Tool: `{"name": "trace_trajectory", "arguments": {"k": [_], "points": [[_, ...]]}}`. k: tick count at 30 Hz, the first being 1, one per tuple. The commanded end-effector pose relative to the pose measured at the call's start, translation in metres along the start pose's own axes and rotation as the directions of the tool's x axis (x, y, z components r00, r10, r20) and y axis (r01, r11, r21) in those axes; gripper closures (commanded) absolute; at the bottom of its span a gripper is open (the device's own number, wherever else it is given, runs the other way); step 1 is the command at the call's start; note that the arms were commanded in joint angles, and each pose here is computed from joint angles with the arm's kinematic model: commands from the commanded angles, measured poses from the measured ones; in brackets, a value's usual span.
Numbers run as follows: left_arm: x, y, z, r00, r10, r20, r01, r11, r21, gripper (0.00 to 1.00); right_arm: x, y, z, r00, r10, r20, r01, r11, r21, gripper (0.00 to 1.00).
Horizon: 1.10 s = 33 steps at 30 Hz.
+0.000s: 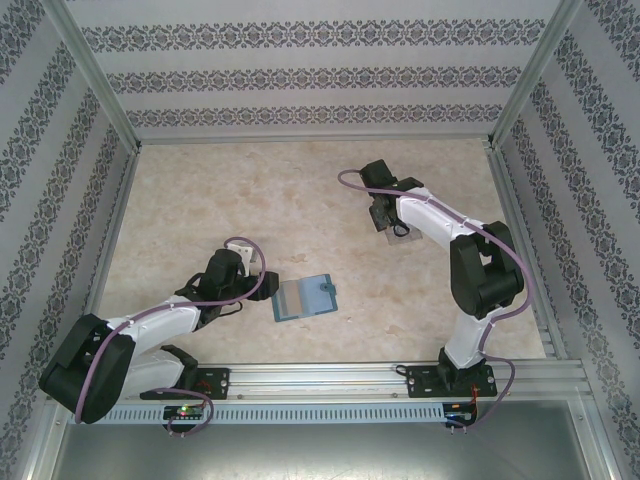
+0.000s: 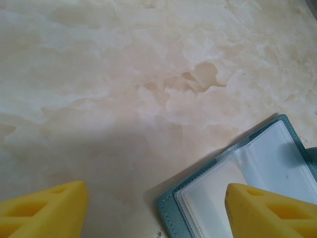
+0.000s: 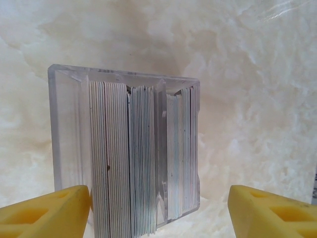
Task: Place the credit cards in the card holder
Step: Pick up the credit card from the storage box.
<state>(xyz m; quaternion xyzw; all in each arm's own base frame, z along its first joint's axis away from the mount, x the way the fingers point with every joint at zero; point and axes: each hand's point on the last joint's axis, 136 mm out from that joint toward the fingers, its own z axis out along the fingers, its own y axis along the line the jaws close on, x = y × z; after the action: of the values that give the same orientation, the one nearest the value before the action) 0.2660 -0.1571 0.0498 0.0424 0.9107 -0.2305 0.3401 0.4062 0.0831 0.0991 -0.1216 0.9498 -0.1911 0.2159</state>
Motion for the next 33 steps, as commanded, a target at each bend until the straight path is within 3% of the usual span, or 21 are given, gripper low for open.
{"name": "trace_trajectory", "arguments": {"k": [1,11,17,19,29,33], "points": [[-0.004,0.003,0.001,1.0,0.018,0.015,-0.018,1.0,-0.013,0.26,-0.002,-0.022,-0.01,1.0,-0.012,0.009,0.011,0.997,0.082,0.28],[-0.002,0.003,0.002,1.0,0.017,0.001,-0.017,1.0,-0.011,0.24,-0.001,-0.027,-0.014,1.0,-0.017,0.023,0.015,0.994,0.104,0.32],[0.0,0.002,0.004,1.0,0.018,-0.01,-0.018,1.0,-0.009,0.24,0.0,-0.024,-0.015,0.999,-0.014,0.031,0.011,0.996,0.087,0.43],[0.0,0.003,0.003,1.0,0.018,-0.011,-0.018,1.0,-0.015,0.23,0.0,-0.023,-0.016,0.999,-0.012,0.031,0.01,0.997,0.081,0.5],[0.0,0.002,0.005,1.0,0.018,-0.019,-0.018,1.0,-0.008,0.23,-0.004,-0.004,-0.024,0.998,-0.033,0.052,0.034,0.999,-0.019,0.99],[0.0,0.003,0.005,1.0,0.02,-0.022,-0.02,1.0,-0.014,0.23,-0.009,0.002,-0.042,0.995,-0.019,0.097,0.026,0.997,-0.072,1.0]]}}
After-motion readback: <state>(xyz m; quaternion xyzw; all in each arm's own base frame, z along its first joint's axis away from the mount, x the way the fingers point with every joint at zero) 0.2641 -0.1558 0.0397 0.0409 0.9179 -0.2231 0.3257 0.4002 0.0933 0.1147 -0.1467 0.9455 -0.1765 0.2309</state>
